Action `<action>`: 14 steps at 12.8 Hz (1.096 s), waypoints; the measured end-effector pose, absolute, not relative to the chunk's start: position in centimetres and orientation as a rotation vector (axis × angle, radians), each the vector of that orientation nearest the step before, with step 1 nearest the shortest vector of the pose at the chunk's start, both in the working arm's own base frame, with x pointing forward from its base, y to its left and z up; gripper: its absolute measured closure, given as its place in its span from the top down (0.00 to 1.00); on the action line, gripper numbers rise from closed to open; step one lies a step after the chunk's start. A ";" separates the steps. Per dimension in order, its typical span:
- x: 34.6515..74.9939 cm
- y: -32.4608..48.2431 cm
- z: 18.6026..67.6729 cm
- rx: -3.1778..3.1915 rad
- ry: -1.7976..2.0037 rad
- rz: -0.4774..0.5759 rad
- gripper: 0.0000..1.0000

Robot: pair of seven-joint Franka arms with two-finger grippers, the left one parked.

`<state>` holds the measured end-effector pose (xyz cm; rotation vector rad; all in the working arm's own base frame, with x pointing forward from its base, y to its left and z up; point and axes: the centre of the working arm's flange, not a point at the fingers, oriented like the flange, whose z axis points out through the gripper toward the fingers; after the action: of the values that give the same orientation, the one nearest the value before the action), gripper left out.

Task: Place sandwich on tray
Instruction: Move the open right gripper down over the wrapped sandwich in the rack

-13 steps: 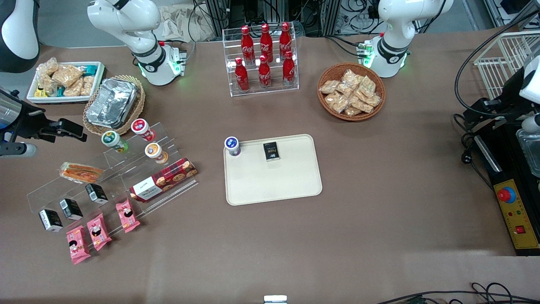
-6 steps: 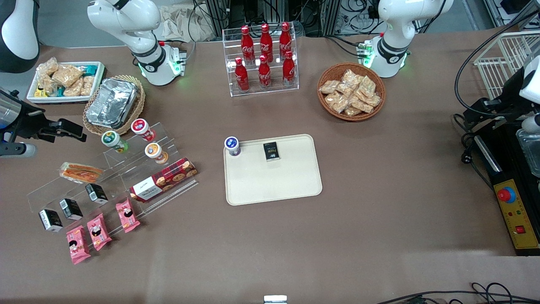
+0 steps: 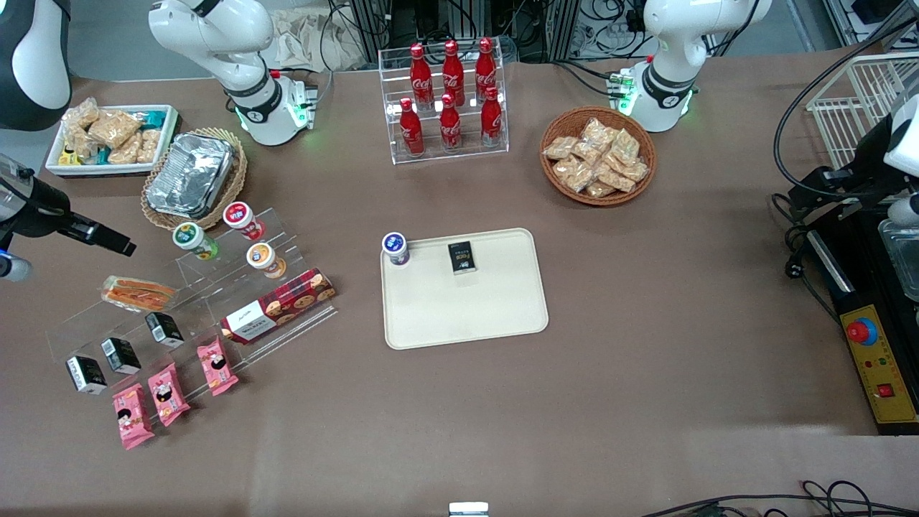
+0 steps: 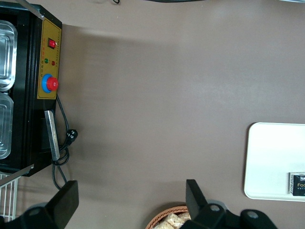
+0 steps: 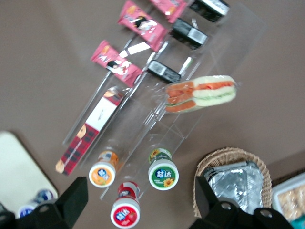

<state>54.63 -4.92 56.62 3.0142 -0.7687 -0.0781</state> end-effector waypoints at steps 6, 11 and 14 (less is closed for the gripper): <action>55.5 -6.7 56.2 2.715 -1.441 -0.023 1.00; 57.5 -10.3 52.0 2.431 -1.859 -0.023 1.00; 59.1 -12.4 49.2 2.261 -2.076 0.020 1.00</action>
<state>59.09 -12.37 49.19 2.2611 -2.0764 0.0201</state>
